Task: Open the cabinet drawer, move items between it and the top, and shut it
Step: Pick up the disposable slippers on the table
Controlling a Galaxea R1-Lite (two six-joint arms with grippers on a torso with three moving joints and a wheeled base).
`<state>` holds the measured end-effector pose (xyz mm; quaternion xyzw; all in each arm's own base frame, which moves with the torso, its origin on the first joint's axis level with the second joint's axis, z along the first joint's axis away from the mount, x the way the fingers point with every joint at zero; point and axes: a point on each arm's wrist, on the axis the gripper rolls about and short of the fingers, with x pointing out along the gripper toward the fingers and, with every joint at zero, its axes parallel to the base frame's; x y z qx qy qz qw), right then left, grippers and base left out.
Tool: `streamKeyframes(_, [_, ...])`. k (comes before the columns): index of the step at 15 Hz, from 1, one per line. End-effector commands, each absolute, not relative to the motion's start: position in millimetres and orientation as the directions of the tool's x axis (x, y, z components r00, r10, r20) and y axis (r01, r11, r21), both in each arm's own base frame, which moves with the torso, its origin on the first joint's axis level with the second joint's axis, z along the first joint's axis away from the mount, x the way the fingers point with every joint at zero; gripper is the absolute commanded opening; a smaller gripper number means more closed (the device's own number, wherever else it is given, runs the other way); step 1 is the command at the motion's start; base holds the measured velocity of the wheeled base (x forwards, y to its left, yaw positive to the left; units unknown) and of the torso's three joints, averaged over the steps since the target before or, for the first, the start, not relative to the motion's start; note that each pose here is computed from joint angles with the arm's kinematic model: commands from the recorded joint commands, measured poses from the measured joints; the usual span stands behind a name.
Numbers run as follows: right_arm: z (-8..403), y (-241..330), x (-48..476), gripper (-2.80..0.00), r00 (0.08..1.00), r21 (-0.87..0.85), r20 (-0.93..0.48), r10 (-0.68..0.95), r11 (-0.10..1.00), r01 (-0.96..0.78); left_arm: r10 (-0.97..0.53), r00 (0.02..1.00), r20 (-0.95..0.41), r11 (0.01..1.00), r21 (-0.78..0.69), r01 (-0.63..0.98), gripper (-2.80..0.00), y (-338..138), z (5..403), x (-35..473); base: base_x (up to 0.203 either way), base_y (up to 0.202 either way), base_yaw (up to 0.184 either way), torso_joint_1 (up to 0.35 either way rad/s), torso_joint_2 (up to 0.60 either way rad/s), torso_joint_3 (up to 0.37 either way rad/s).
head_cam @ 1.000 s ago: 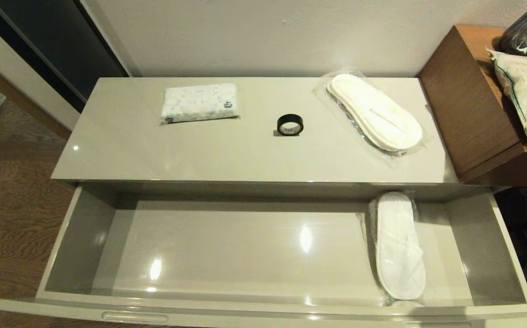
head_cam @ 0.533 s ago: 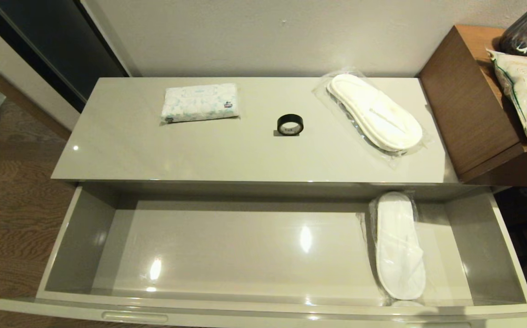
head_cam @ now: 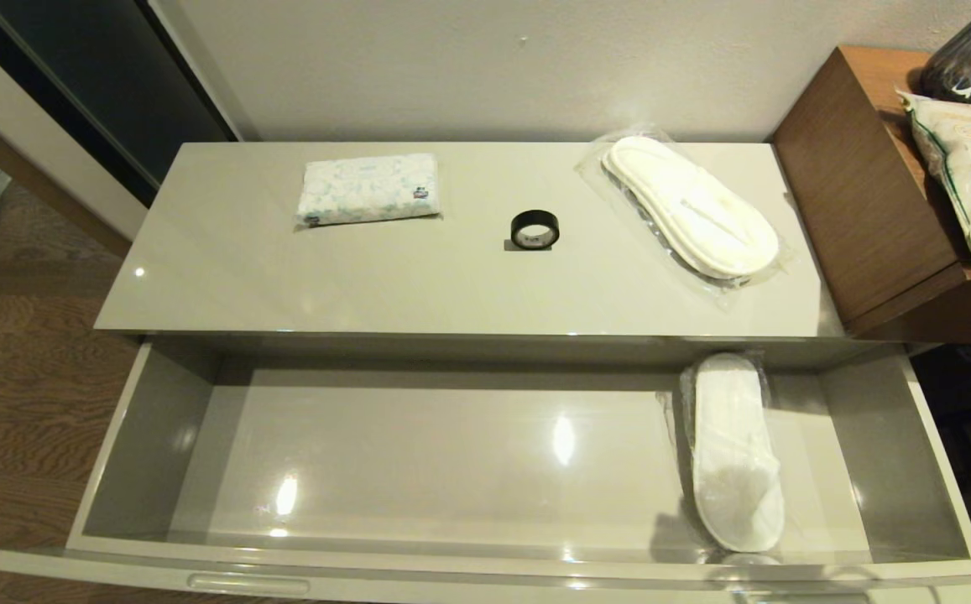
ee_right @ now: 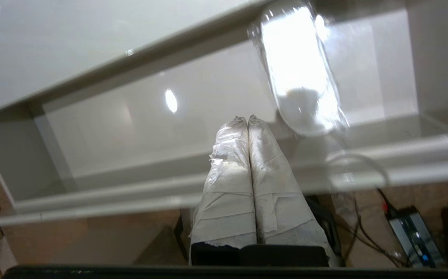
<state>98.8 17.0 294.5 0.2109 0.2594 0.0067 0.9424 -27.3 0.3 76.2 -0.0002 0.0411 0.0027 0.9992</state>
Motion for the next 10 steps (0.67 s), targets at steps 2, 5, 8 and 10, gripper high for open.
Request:
streamKeyframes(2, [266,33,203,-2.8,0.823,0.373,-0.56,0.094,0.916,0.15,0.006,0.997,-0.083,1.0,-0.001,-0.006,-2.8,0,76,-27,0.0,0.0,0.0,0.0,0.0,0.0])
streamKeyframes(5, [230,39,282,-2.8,0.838,0.376,-0.544,0.053,0.907,0.187,0.005,0.997,-0.083,1.0,-0.001,-0.005,-2.8,0,76,-27,0.0,0.0,0.0,0.0,0.0,0.0])
streamKeyframes(8, [223,29,339,-2.8,0.904,0.418,-0.427,0.008,0.888,0.19,0.006,0.997,-0.083,1.0,-0.001,-0.006,-2.8,0,76,-27,0.0,0.0,0.0,0.0,0.0,0.0])
streamKeyframes(10, [232,28,350,-2.8,0.939,0.443,-0.344,0.005,0.883,0.158,0.005,0.997,-0.083,1.0,-0.001,-0.005,-2.8,0,76,-27,0.0,0.0,0.0,0.0,0.0,0.0])
